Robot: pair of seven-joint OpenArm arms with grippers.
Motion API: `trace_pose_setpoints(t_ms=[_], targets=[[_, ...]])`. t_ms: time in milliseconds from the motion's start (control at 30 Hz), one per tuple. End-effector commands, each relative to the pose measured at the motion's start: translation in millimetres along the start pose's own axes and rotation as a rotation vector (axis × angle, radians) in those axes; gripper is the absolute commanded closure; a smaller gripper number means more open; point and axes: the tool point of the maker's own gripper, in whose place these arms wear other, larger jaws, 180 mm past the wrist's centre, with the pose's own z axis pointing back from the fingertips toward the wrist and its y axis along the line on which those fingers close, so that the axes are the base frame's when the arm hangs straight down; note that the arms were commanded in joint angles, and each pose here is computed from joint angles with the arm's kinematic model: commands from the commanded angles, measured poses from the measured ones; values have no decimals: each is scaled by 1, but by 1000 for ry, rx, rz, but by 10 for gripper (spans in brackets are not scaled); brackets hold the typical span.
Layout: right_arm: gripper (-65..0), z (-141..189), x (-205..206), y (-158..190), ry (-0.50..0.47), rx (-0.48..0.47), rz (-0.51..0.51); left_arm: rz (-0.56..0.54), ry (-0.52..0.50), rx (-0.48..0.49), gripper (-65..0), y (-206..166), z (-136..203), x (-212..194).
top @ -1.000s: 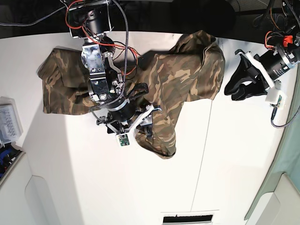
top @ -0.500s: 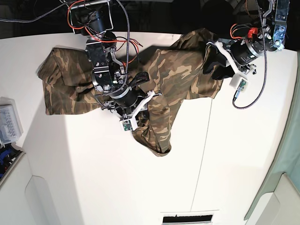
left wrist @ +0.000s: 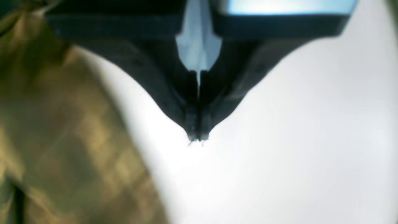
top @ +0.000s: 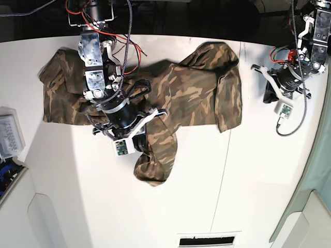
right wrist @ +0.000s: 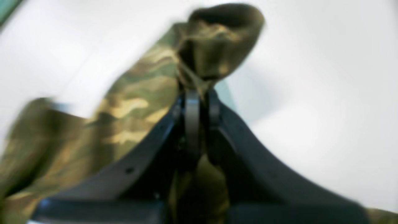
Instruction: Layout the t-shirt on the table in an organized manner, then fold the t-shirt properly
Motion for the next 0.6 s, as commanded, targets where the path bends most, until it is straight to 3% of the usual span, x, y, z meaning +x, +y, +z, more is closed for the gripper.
trace_pose_setpoints(t_ms=[0, 200, 333, 433, 567], targets=[[0, 9, 23, -1, -81, -8, -1, -18, -57, 15, 0, 11, 4, 21], [0, 58, 33, -18, -117, -88, 10, -27, -105, 38, 0, 31, 3, 53], [0, 65, 14, -10, -71, -62, -42, 84, -170, -186, 0, -7, 6, 68], [0, 69, -1, 13, -39, 24, -87, 142, -220, -368, -4, -44, 14, 78], [0, 78, -19, 49, 0, 146, -97, 221, -234, -430, -140, -66, 13, 80]])
